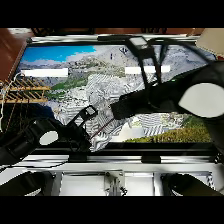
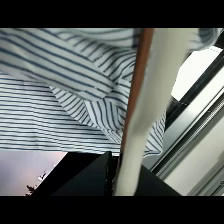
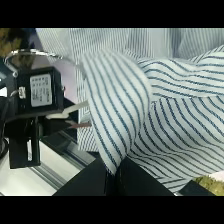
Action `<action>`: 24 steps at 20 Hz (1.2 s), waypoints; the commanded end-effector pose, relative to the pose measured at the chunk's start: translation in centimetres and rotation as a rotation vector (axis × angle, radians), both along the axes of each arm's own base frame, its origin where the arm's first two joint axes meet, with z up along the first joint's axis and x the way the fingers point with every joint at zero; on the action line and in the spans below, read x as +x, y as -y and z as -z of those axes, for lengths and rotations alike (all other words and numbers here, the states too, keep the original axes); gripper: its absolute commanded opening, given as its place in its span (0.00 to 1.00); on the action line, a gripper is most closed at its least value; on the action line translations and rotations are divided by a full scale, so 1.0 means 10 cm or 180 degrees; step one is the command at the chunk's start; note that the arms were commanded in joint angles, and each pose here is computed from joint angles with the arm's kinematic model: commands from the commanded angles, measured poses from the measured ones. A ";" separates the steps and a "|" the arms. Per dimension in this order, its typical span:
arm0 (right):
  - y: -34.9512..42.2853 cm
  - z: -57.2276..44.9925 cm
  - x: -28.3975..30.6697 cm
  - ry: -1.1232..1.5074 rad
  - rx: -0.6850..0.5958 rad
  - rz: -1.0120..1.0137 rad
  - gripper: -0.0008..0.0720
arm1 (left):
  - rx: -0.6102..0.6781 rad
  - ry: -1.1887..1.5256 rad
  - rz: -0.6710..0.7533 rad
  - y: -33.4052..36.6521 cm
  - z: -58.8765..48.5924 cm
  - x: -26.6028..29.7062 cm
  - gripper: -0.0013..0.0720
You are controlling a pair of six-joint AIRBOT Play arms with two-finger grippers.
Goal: Fold the shirts.
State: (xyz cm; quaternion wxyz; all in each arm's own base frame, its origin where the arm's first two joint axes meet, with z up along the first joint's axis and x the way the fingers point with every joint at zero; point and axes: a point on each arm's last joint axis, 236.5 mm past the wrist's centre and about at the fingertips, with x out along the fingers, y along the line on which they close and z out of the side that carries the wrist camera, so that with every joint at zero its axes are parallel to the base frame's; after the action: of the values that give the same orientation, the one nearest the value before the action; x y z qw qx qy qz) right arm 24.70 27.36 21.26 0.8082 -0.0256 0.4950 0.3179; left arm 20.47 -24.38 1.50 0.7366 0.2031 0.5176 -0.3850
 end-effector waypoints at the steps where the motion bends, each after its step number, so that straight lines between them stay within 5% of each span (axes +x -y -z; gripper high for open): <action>1: -0.10 0.23 0.01 -0.0116 -0.0194 -0.0121 0.20 | -0.0015 -0.0018 -0.0074 0.00 0.00 0.01 0.08; 3: -0.06 0.25 0.07 0.0004 -0.0308 -0.0188 0.70 | -0.0008 -0.0026 -0.0072 0.00 0.01 0.01 0.08; 7: 0.42 -0.08 0.21 0.0507 -0.0506 0.0166 0.70 | -0.0009 -0.0023 -0.0071 0.00 0.01 0.01 0.08; 11: 1.55 -0.59 0.46 0.1009 -0.0637 0.1326 0.70 | -0.0007 -0.0022 -0.0068 0.00 0.01 0.01 0.08; 16: 2.86 -0.28 0.81 0.0636 -0.1249 0.1908 0.70 | 0.0123 -0.0049 0.0155 -0.06 0.04 -0.07 0.08; 20: 2.82 0.44 0.93 0.0202 -0.1926 -0.0335 0.70 | 0.0362 -0.0108 0.0514 -0.20 0.10 -0.19 0.08; 24: 2.22 0.78 0.99 0.0503 -0.1500 -0.2211 0.70 | 0.0620 -0.0052 0.0596 -0.38 0.14 -0.15 0.08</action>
State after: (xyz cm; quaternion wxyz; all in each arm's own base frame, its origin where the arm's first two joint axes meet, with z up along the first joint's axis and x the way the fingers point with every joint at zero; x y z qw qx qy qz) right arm 34.65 1.97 15.71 0.7474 -0.3120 0.5259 0.2599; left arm 19.00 -21.99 0.46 0.6864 0.2841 0.5322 -0.4060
